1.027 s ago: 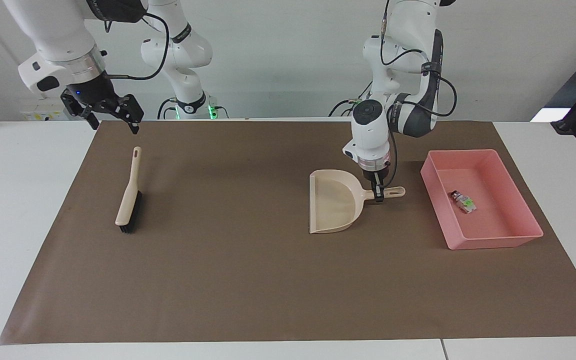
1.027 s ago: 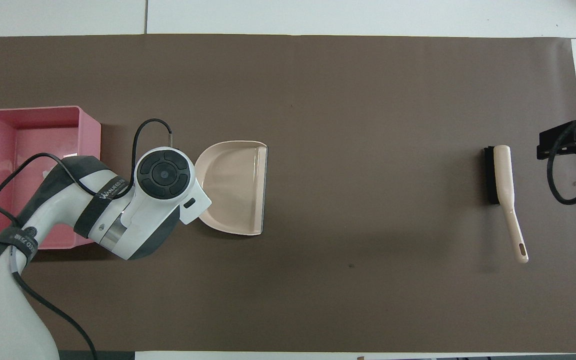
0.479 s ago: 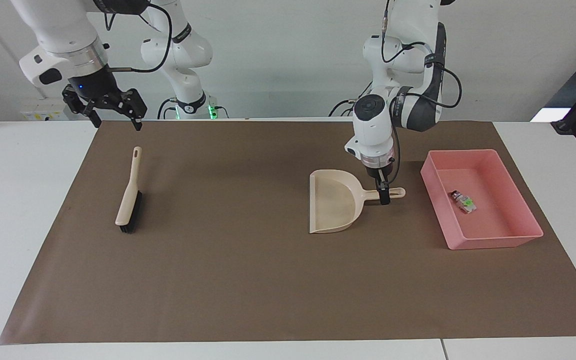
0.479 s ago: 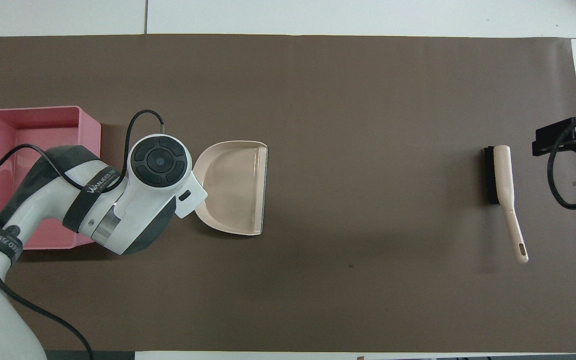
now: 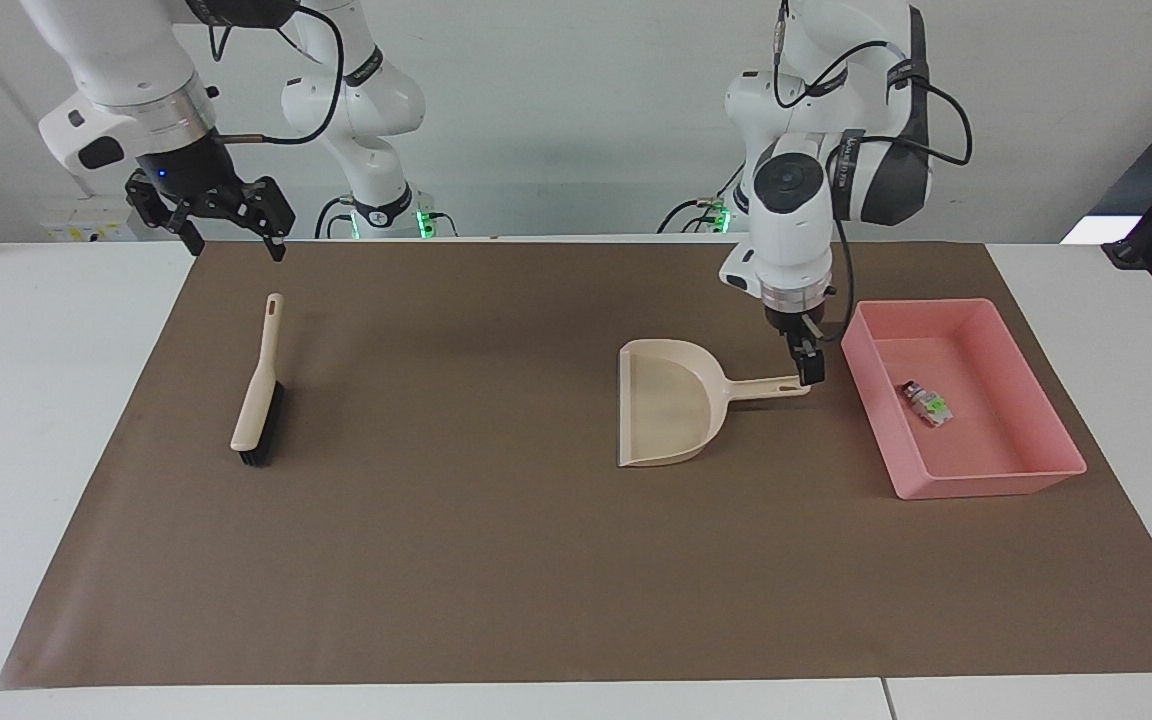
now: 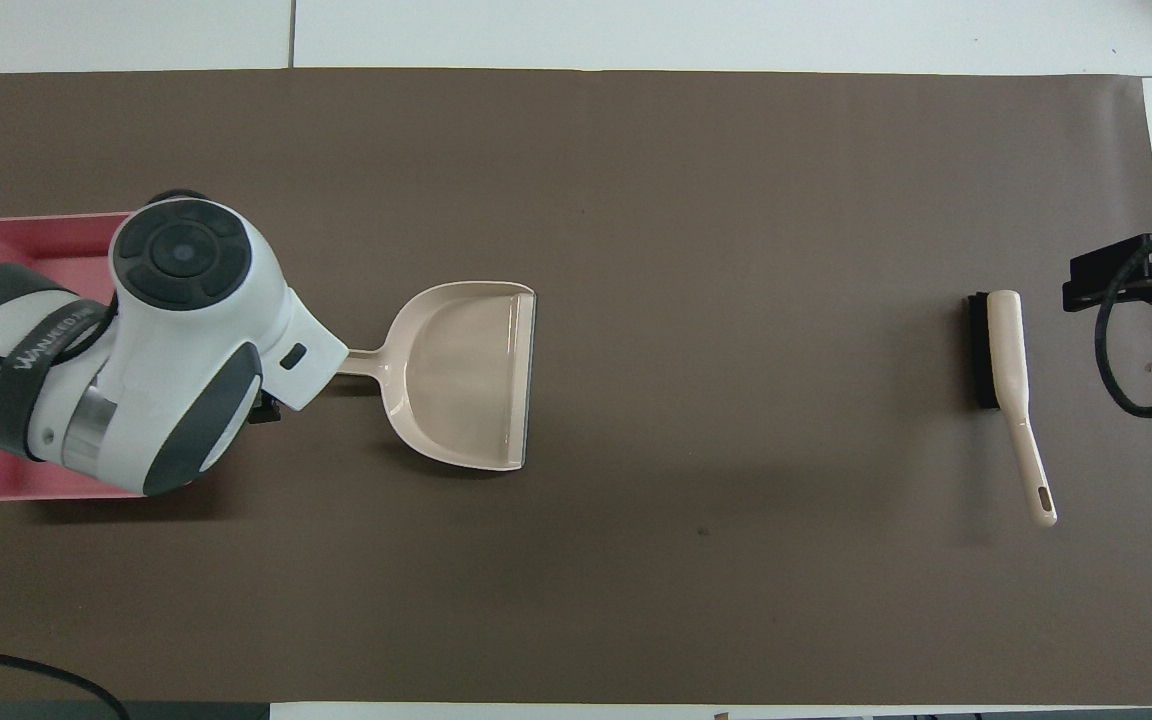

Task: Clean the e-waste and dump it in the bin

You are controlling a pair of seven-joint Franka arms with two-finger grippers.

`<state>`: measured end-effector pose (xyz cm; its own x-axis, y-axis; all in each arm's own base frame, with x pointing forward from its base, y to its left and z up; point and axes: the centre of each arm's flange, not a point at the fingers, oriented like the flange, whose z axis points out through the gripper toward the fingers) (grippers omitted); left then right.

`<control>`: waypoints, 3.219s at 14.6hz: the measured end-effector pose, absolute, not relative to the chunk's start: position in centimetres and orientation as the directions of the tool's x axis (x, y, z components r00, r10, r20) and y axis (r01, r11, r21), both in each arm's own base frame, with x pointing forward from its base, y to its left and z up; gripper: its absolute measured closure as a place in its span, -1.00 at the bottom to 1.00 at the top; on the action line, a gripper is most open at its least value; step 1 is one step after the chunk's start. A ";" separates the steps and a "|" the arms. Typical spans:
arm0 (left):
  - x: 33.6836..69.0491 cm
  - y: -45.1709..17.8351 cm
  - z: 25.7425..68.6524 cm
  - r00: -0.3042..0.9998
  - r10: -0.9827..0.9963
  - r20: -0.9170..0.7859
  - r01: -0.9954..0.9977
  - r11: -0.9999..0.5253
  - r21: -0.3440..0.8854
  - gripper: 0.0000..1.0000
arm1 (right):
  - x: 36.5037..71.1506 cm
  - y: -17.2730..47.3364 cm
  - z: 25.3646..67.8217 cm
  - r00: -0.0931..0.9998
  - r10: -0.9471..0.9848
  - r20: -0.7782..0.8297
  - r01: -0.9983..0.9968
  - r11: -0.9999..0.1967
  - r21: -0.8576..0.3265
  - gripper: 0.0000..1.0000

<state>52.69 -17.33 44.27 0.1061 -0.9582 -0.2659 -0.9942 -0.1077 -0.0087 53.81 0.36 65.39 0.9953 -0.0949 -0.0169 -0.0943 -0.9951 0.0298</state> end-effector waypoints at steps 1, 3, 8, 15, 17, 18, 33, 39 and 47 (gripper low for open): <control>53.2 -15.0 44.6 0.161 -0.956 -0.244 -0.986 -0.167 0.003 -0.98 | 53.8 0.3 65.4 0.995 -0.096 -0.018 -0.095 -0.995 0.030 -1.00; 53.9 -10.7 45.1 0.253 -0.943 -0.218 -0.965 -0.263 0.018 -0.98 | 53.8 0.2 65.3 0.995 -0.098 -0.023 -0.097 -0.995 0.030 -1.00; 54.5 -1.8 46.6 0.483 -0.857 -0.177 -0.870 -0.492 0.007 -0.98 | 53.6 0.4 65.2 0.994 -0.101 -0.042 -0.100 -0.995 0.017 -1.00; 53.4 -2.2 53.5 0.945 -0.316 -0.084 -0.320 -0.946 -0.042 -0.98 | 53.8 0.4 65.1 0.994 -0.100 -0.033 -0.100 -0.995 0.018 -1.00; 53.4 -2.9 56.6 0.973 -0.221 -0.070 -0.221 -0.975 -0.001 -0.98 | 53.8 0.4 65.1 0.994 -0.100 -0.031 -0.100 -0.995 0.019 -1.00; 53.2 -3.0 58.4 0.979 -0.189 -0.069 -0.188 -0.982 0.025 -0.98 | 53.8 0.4 65.1 0.994 -0.100 -0.031 -0.100 -0.995 0.019 -1.00; 53.5 -3.2 67.9 0.988 -0.136 -0.075 -0.137 -0.991 -0.006 -0.98 | 53.9 0.4 65.1 0.995 -0.100 -0.028 -0.100 -0.995 0.019 -1.00; 52.1 -3.5 66.1 0.989 -0.143 -0.045 -0.143 -0.990 -0.006 -0.98 | 53.9 0.4 65.1 0.995 -0.100 -0.028 -0.100 -0.995 0.020 -1.00; 51.8 -2.5 66.1 0.995 -0.093 -0.020 -0.092 -0.995 0.032 -0.98 | 53.9 0.4 65.1 0.995 -0.100 -0.028 -0.100 -0.995 0.020 -1.00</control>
<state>51.79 -2.50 66.08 0.9955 -0.0926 -0.0201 -0.0919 -0.9952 0.0322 53.88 0.37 65.08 0.9945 -0.1004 -0.0284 -0.0999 -0.9948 0.0195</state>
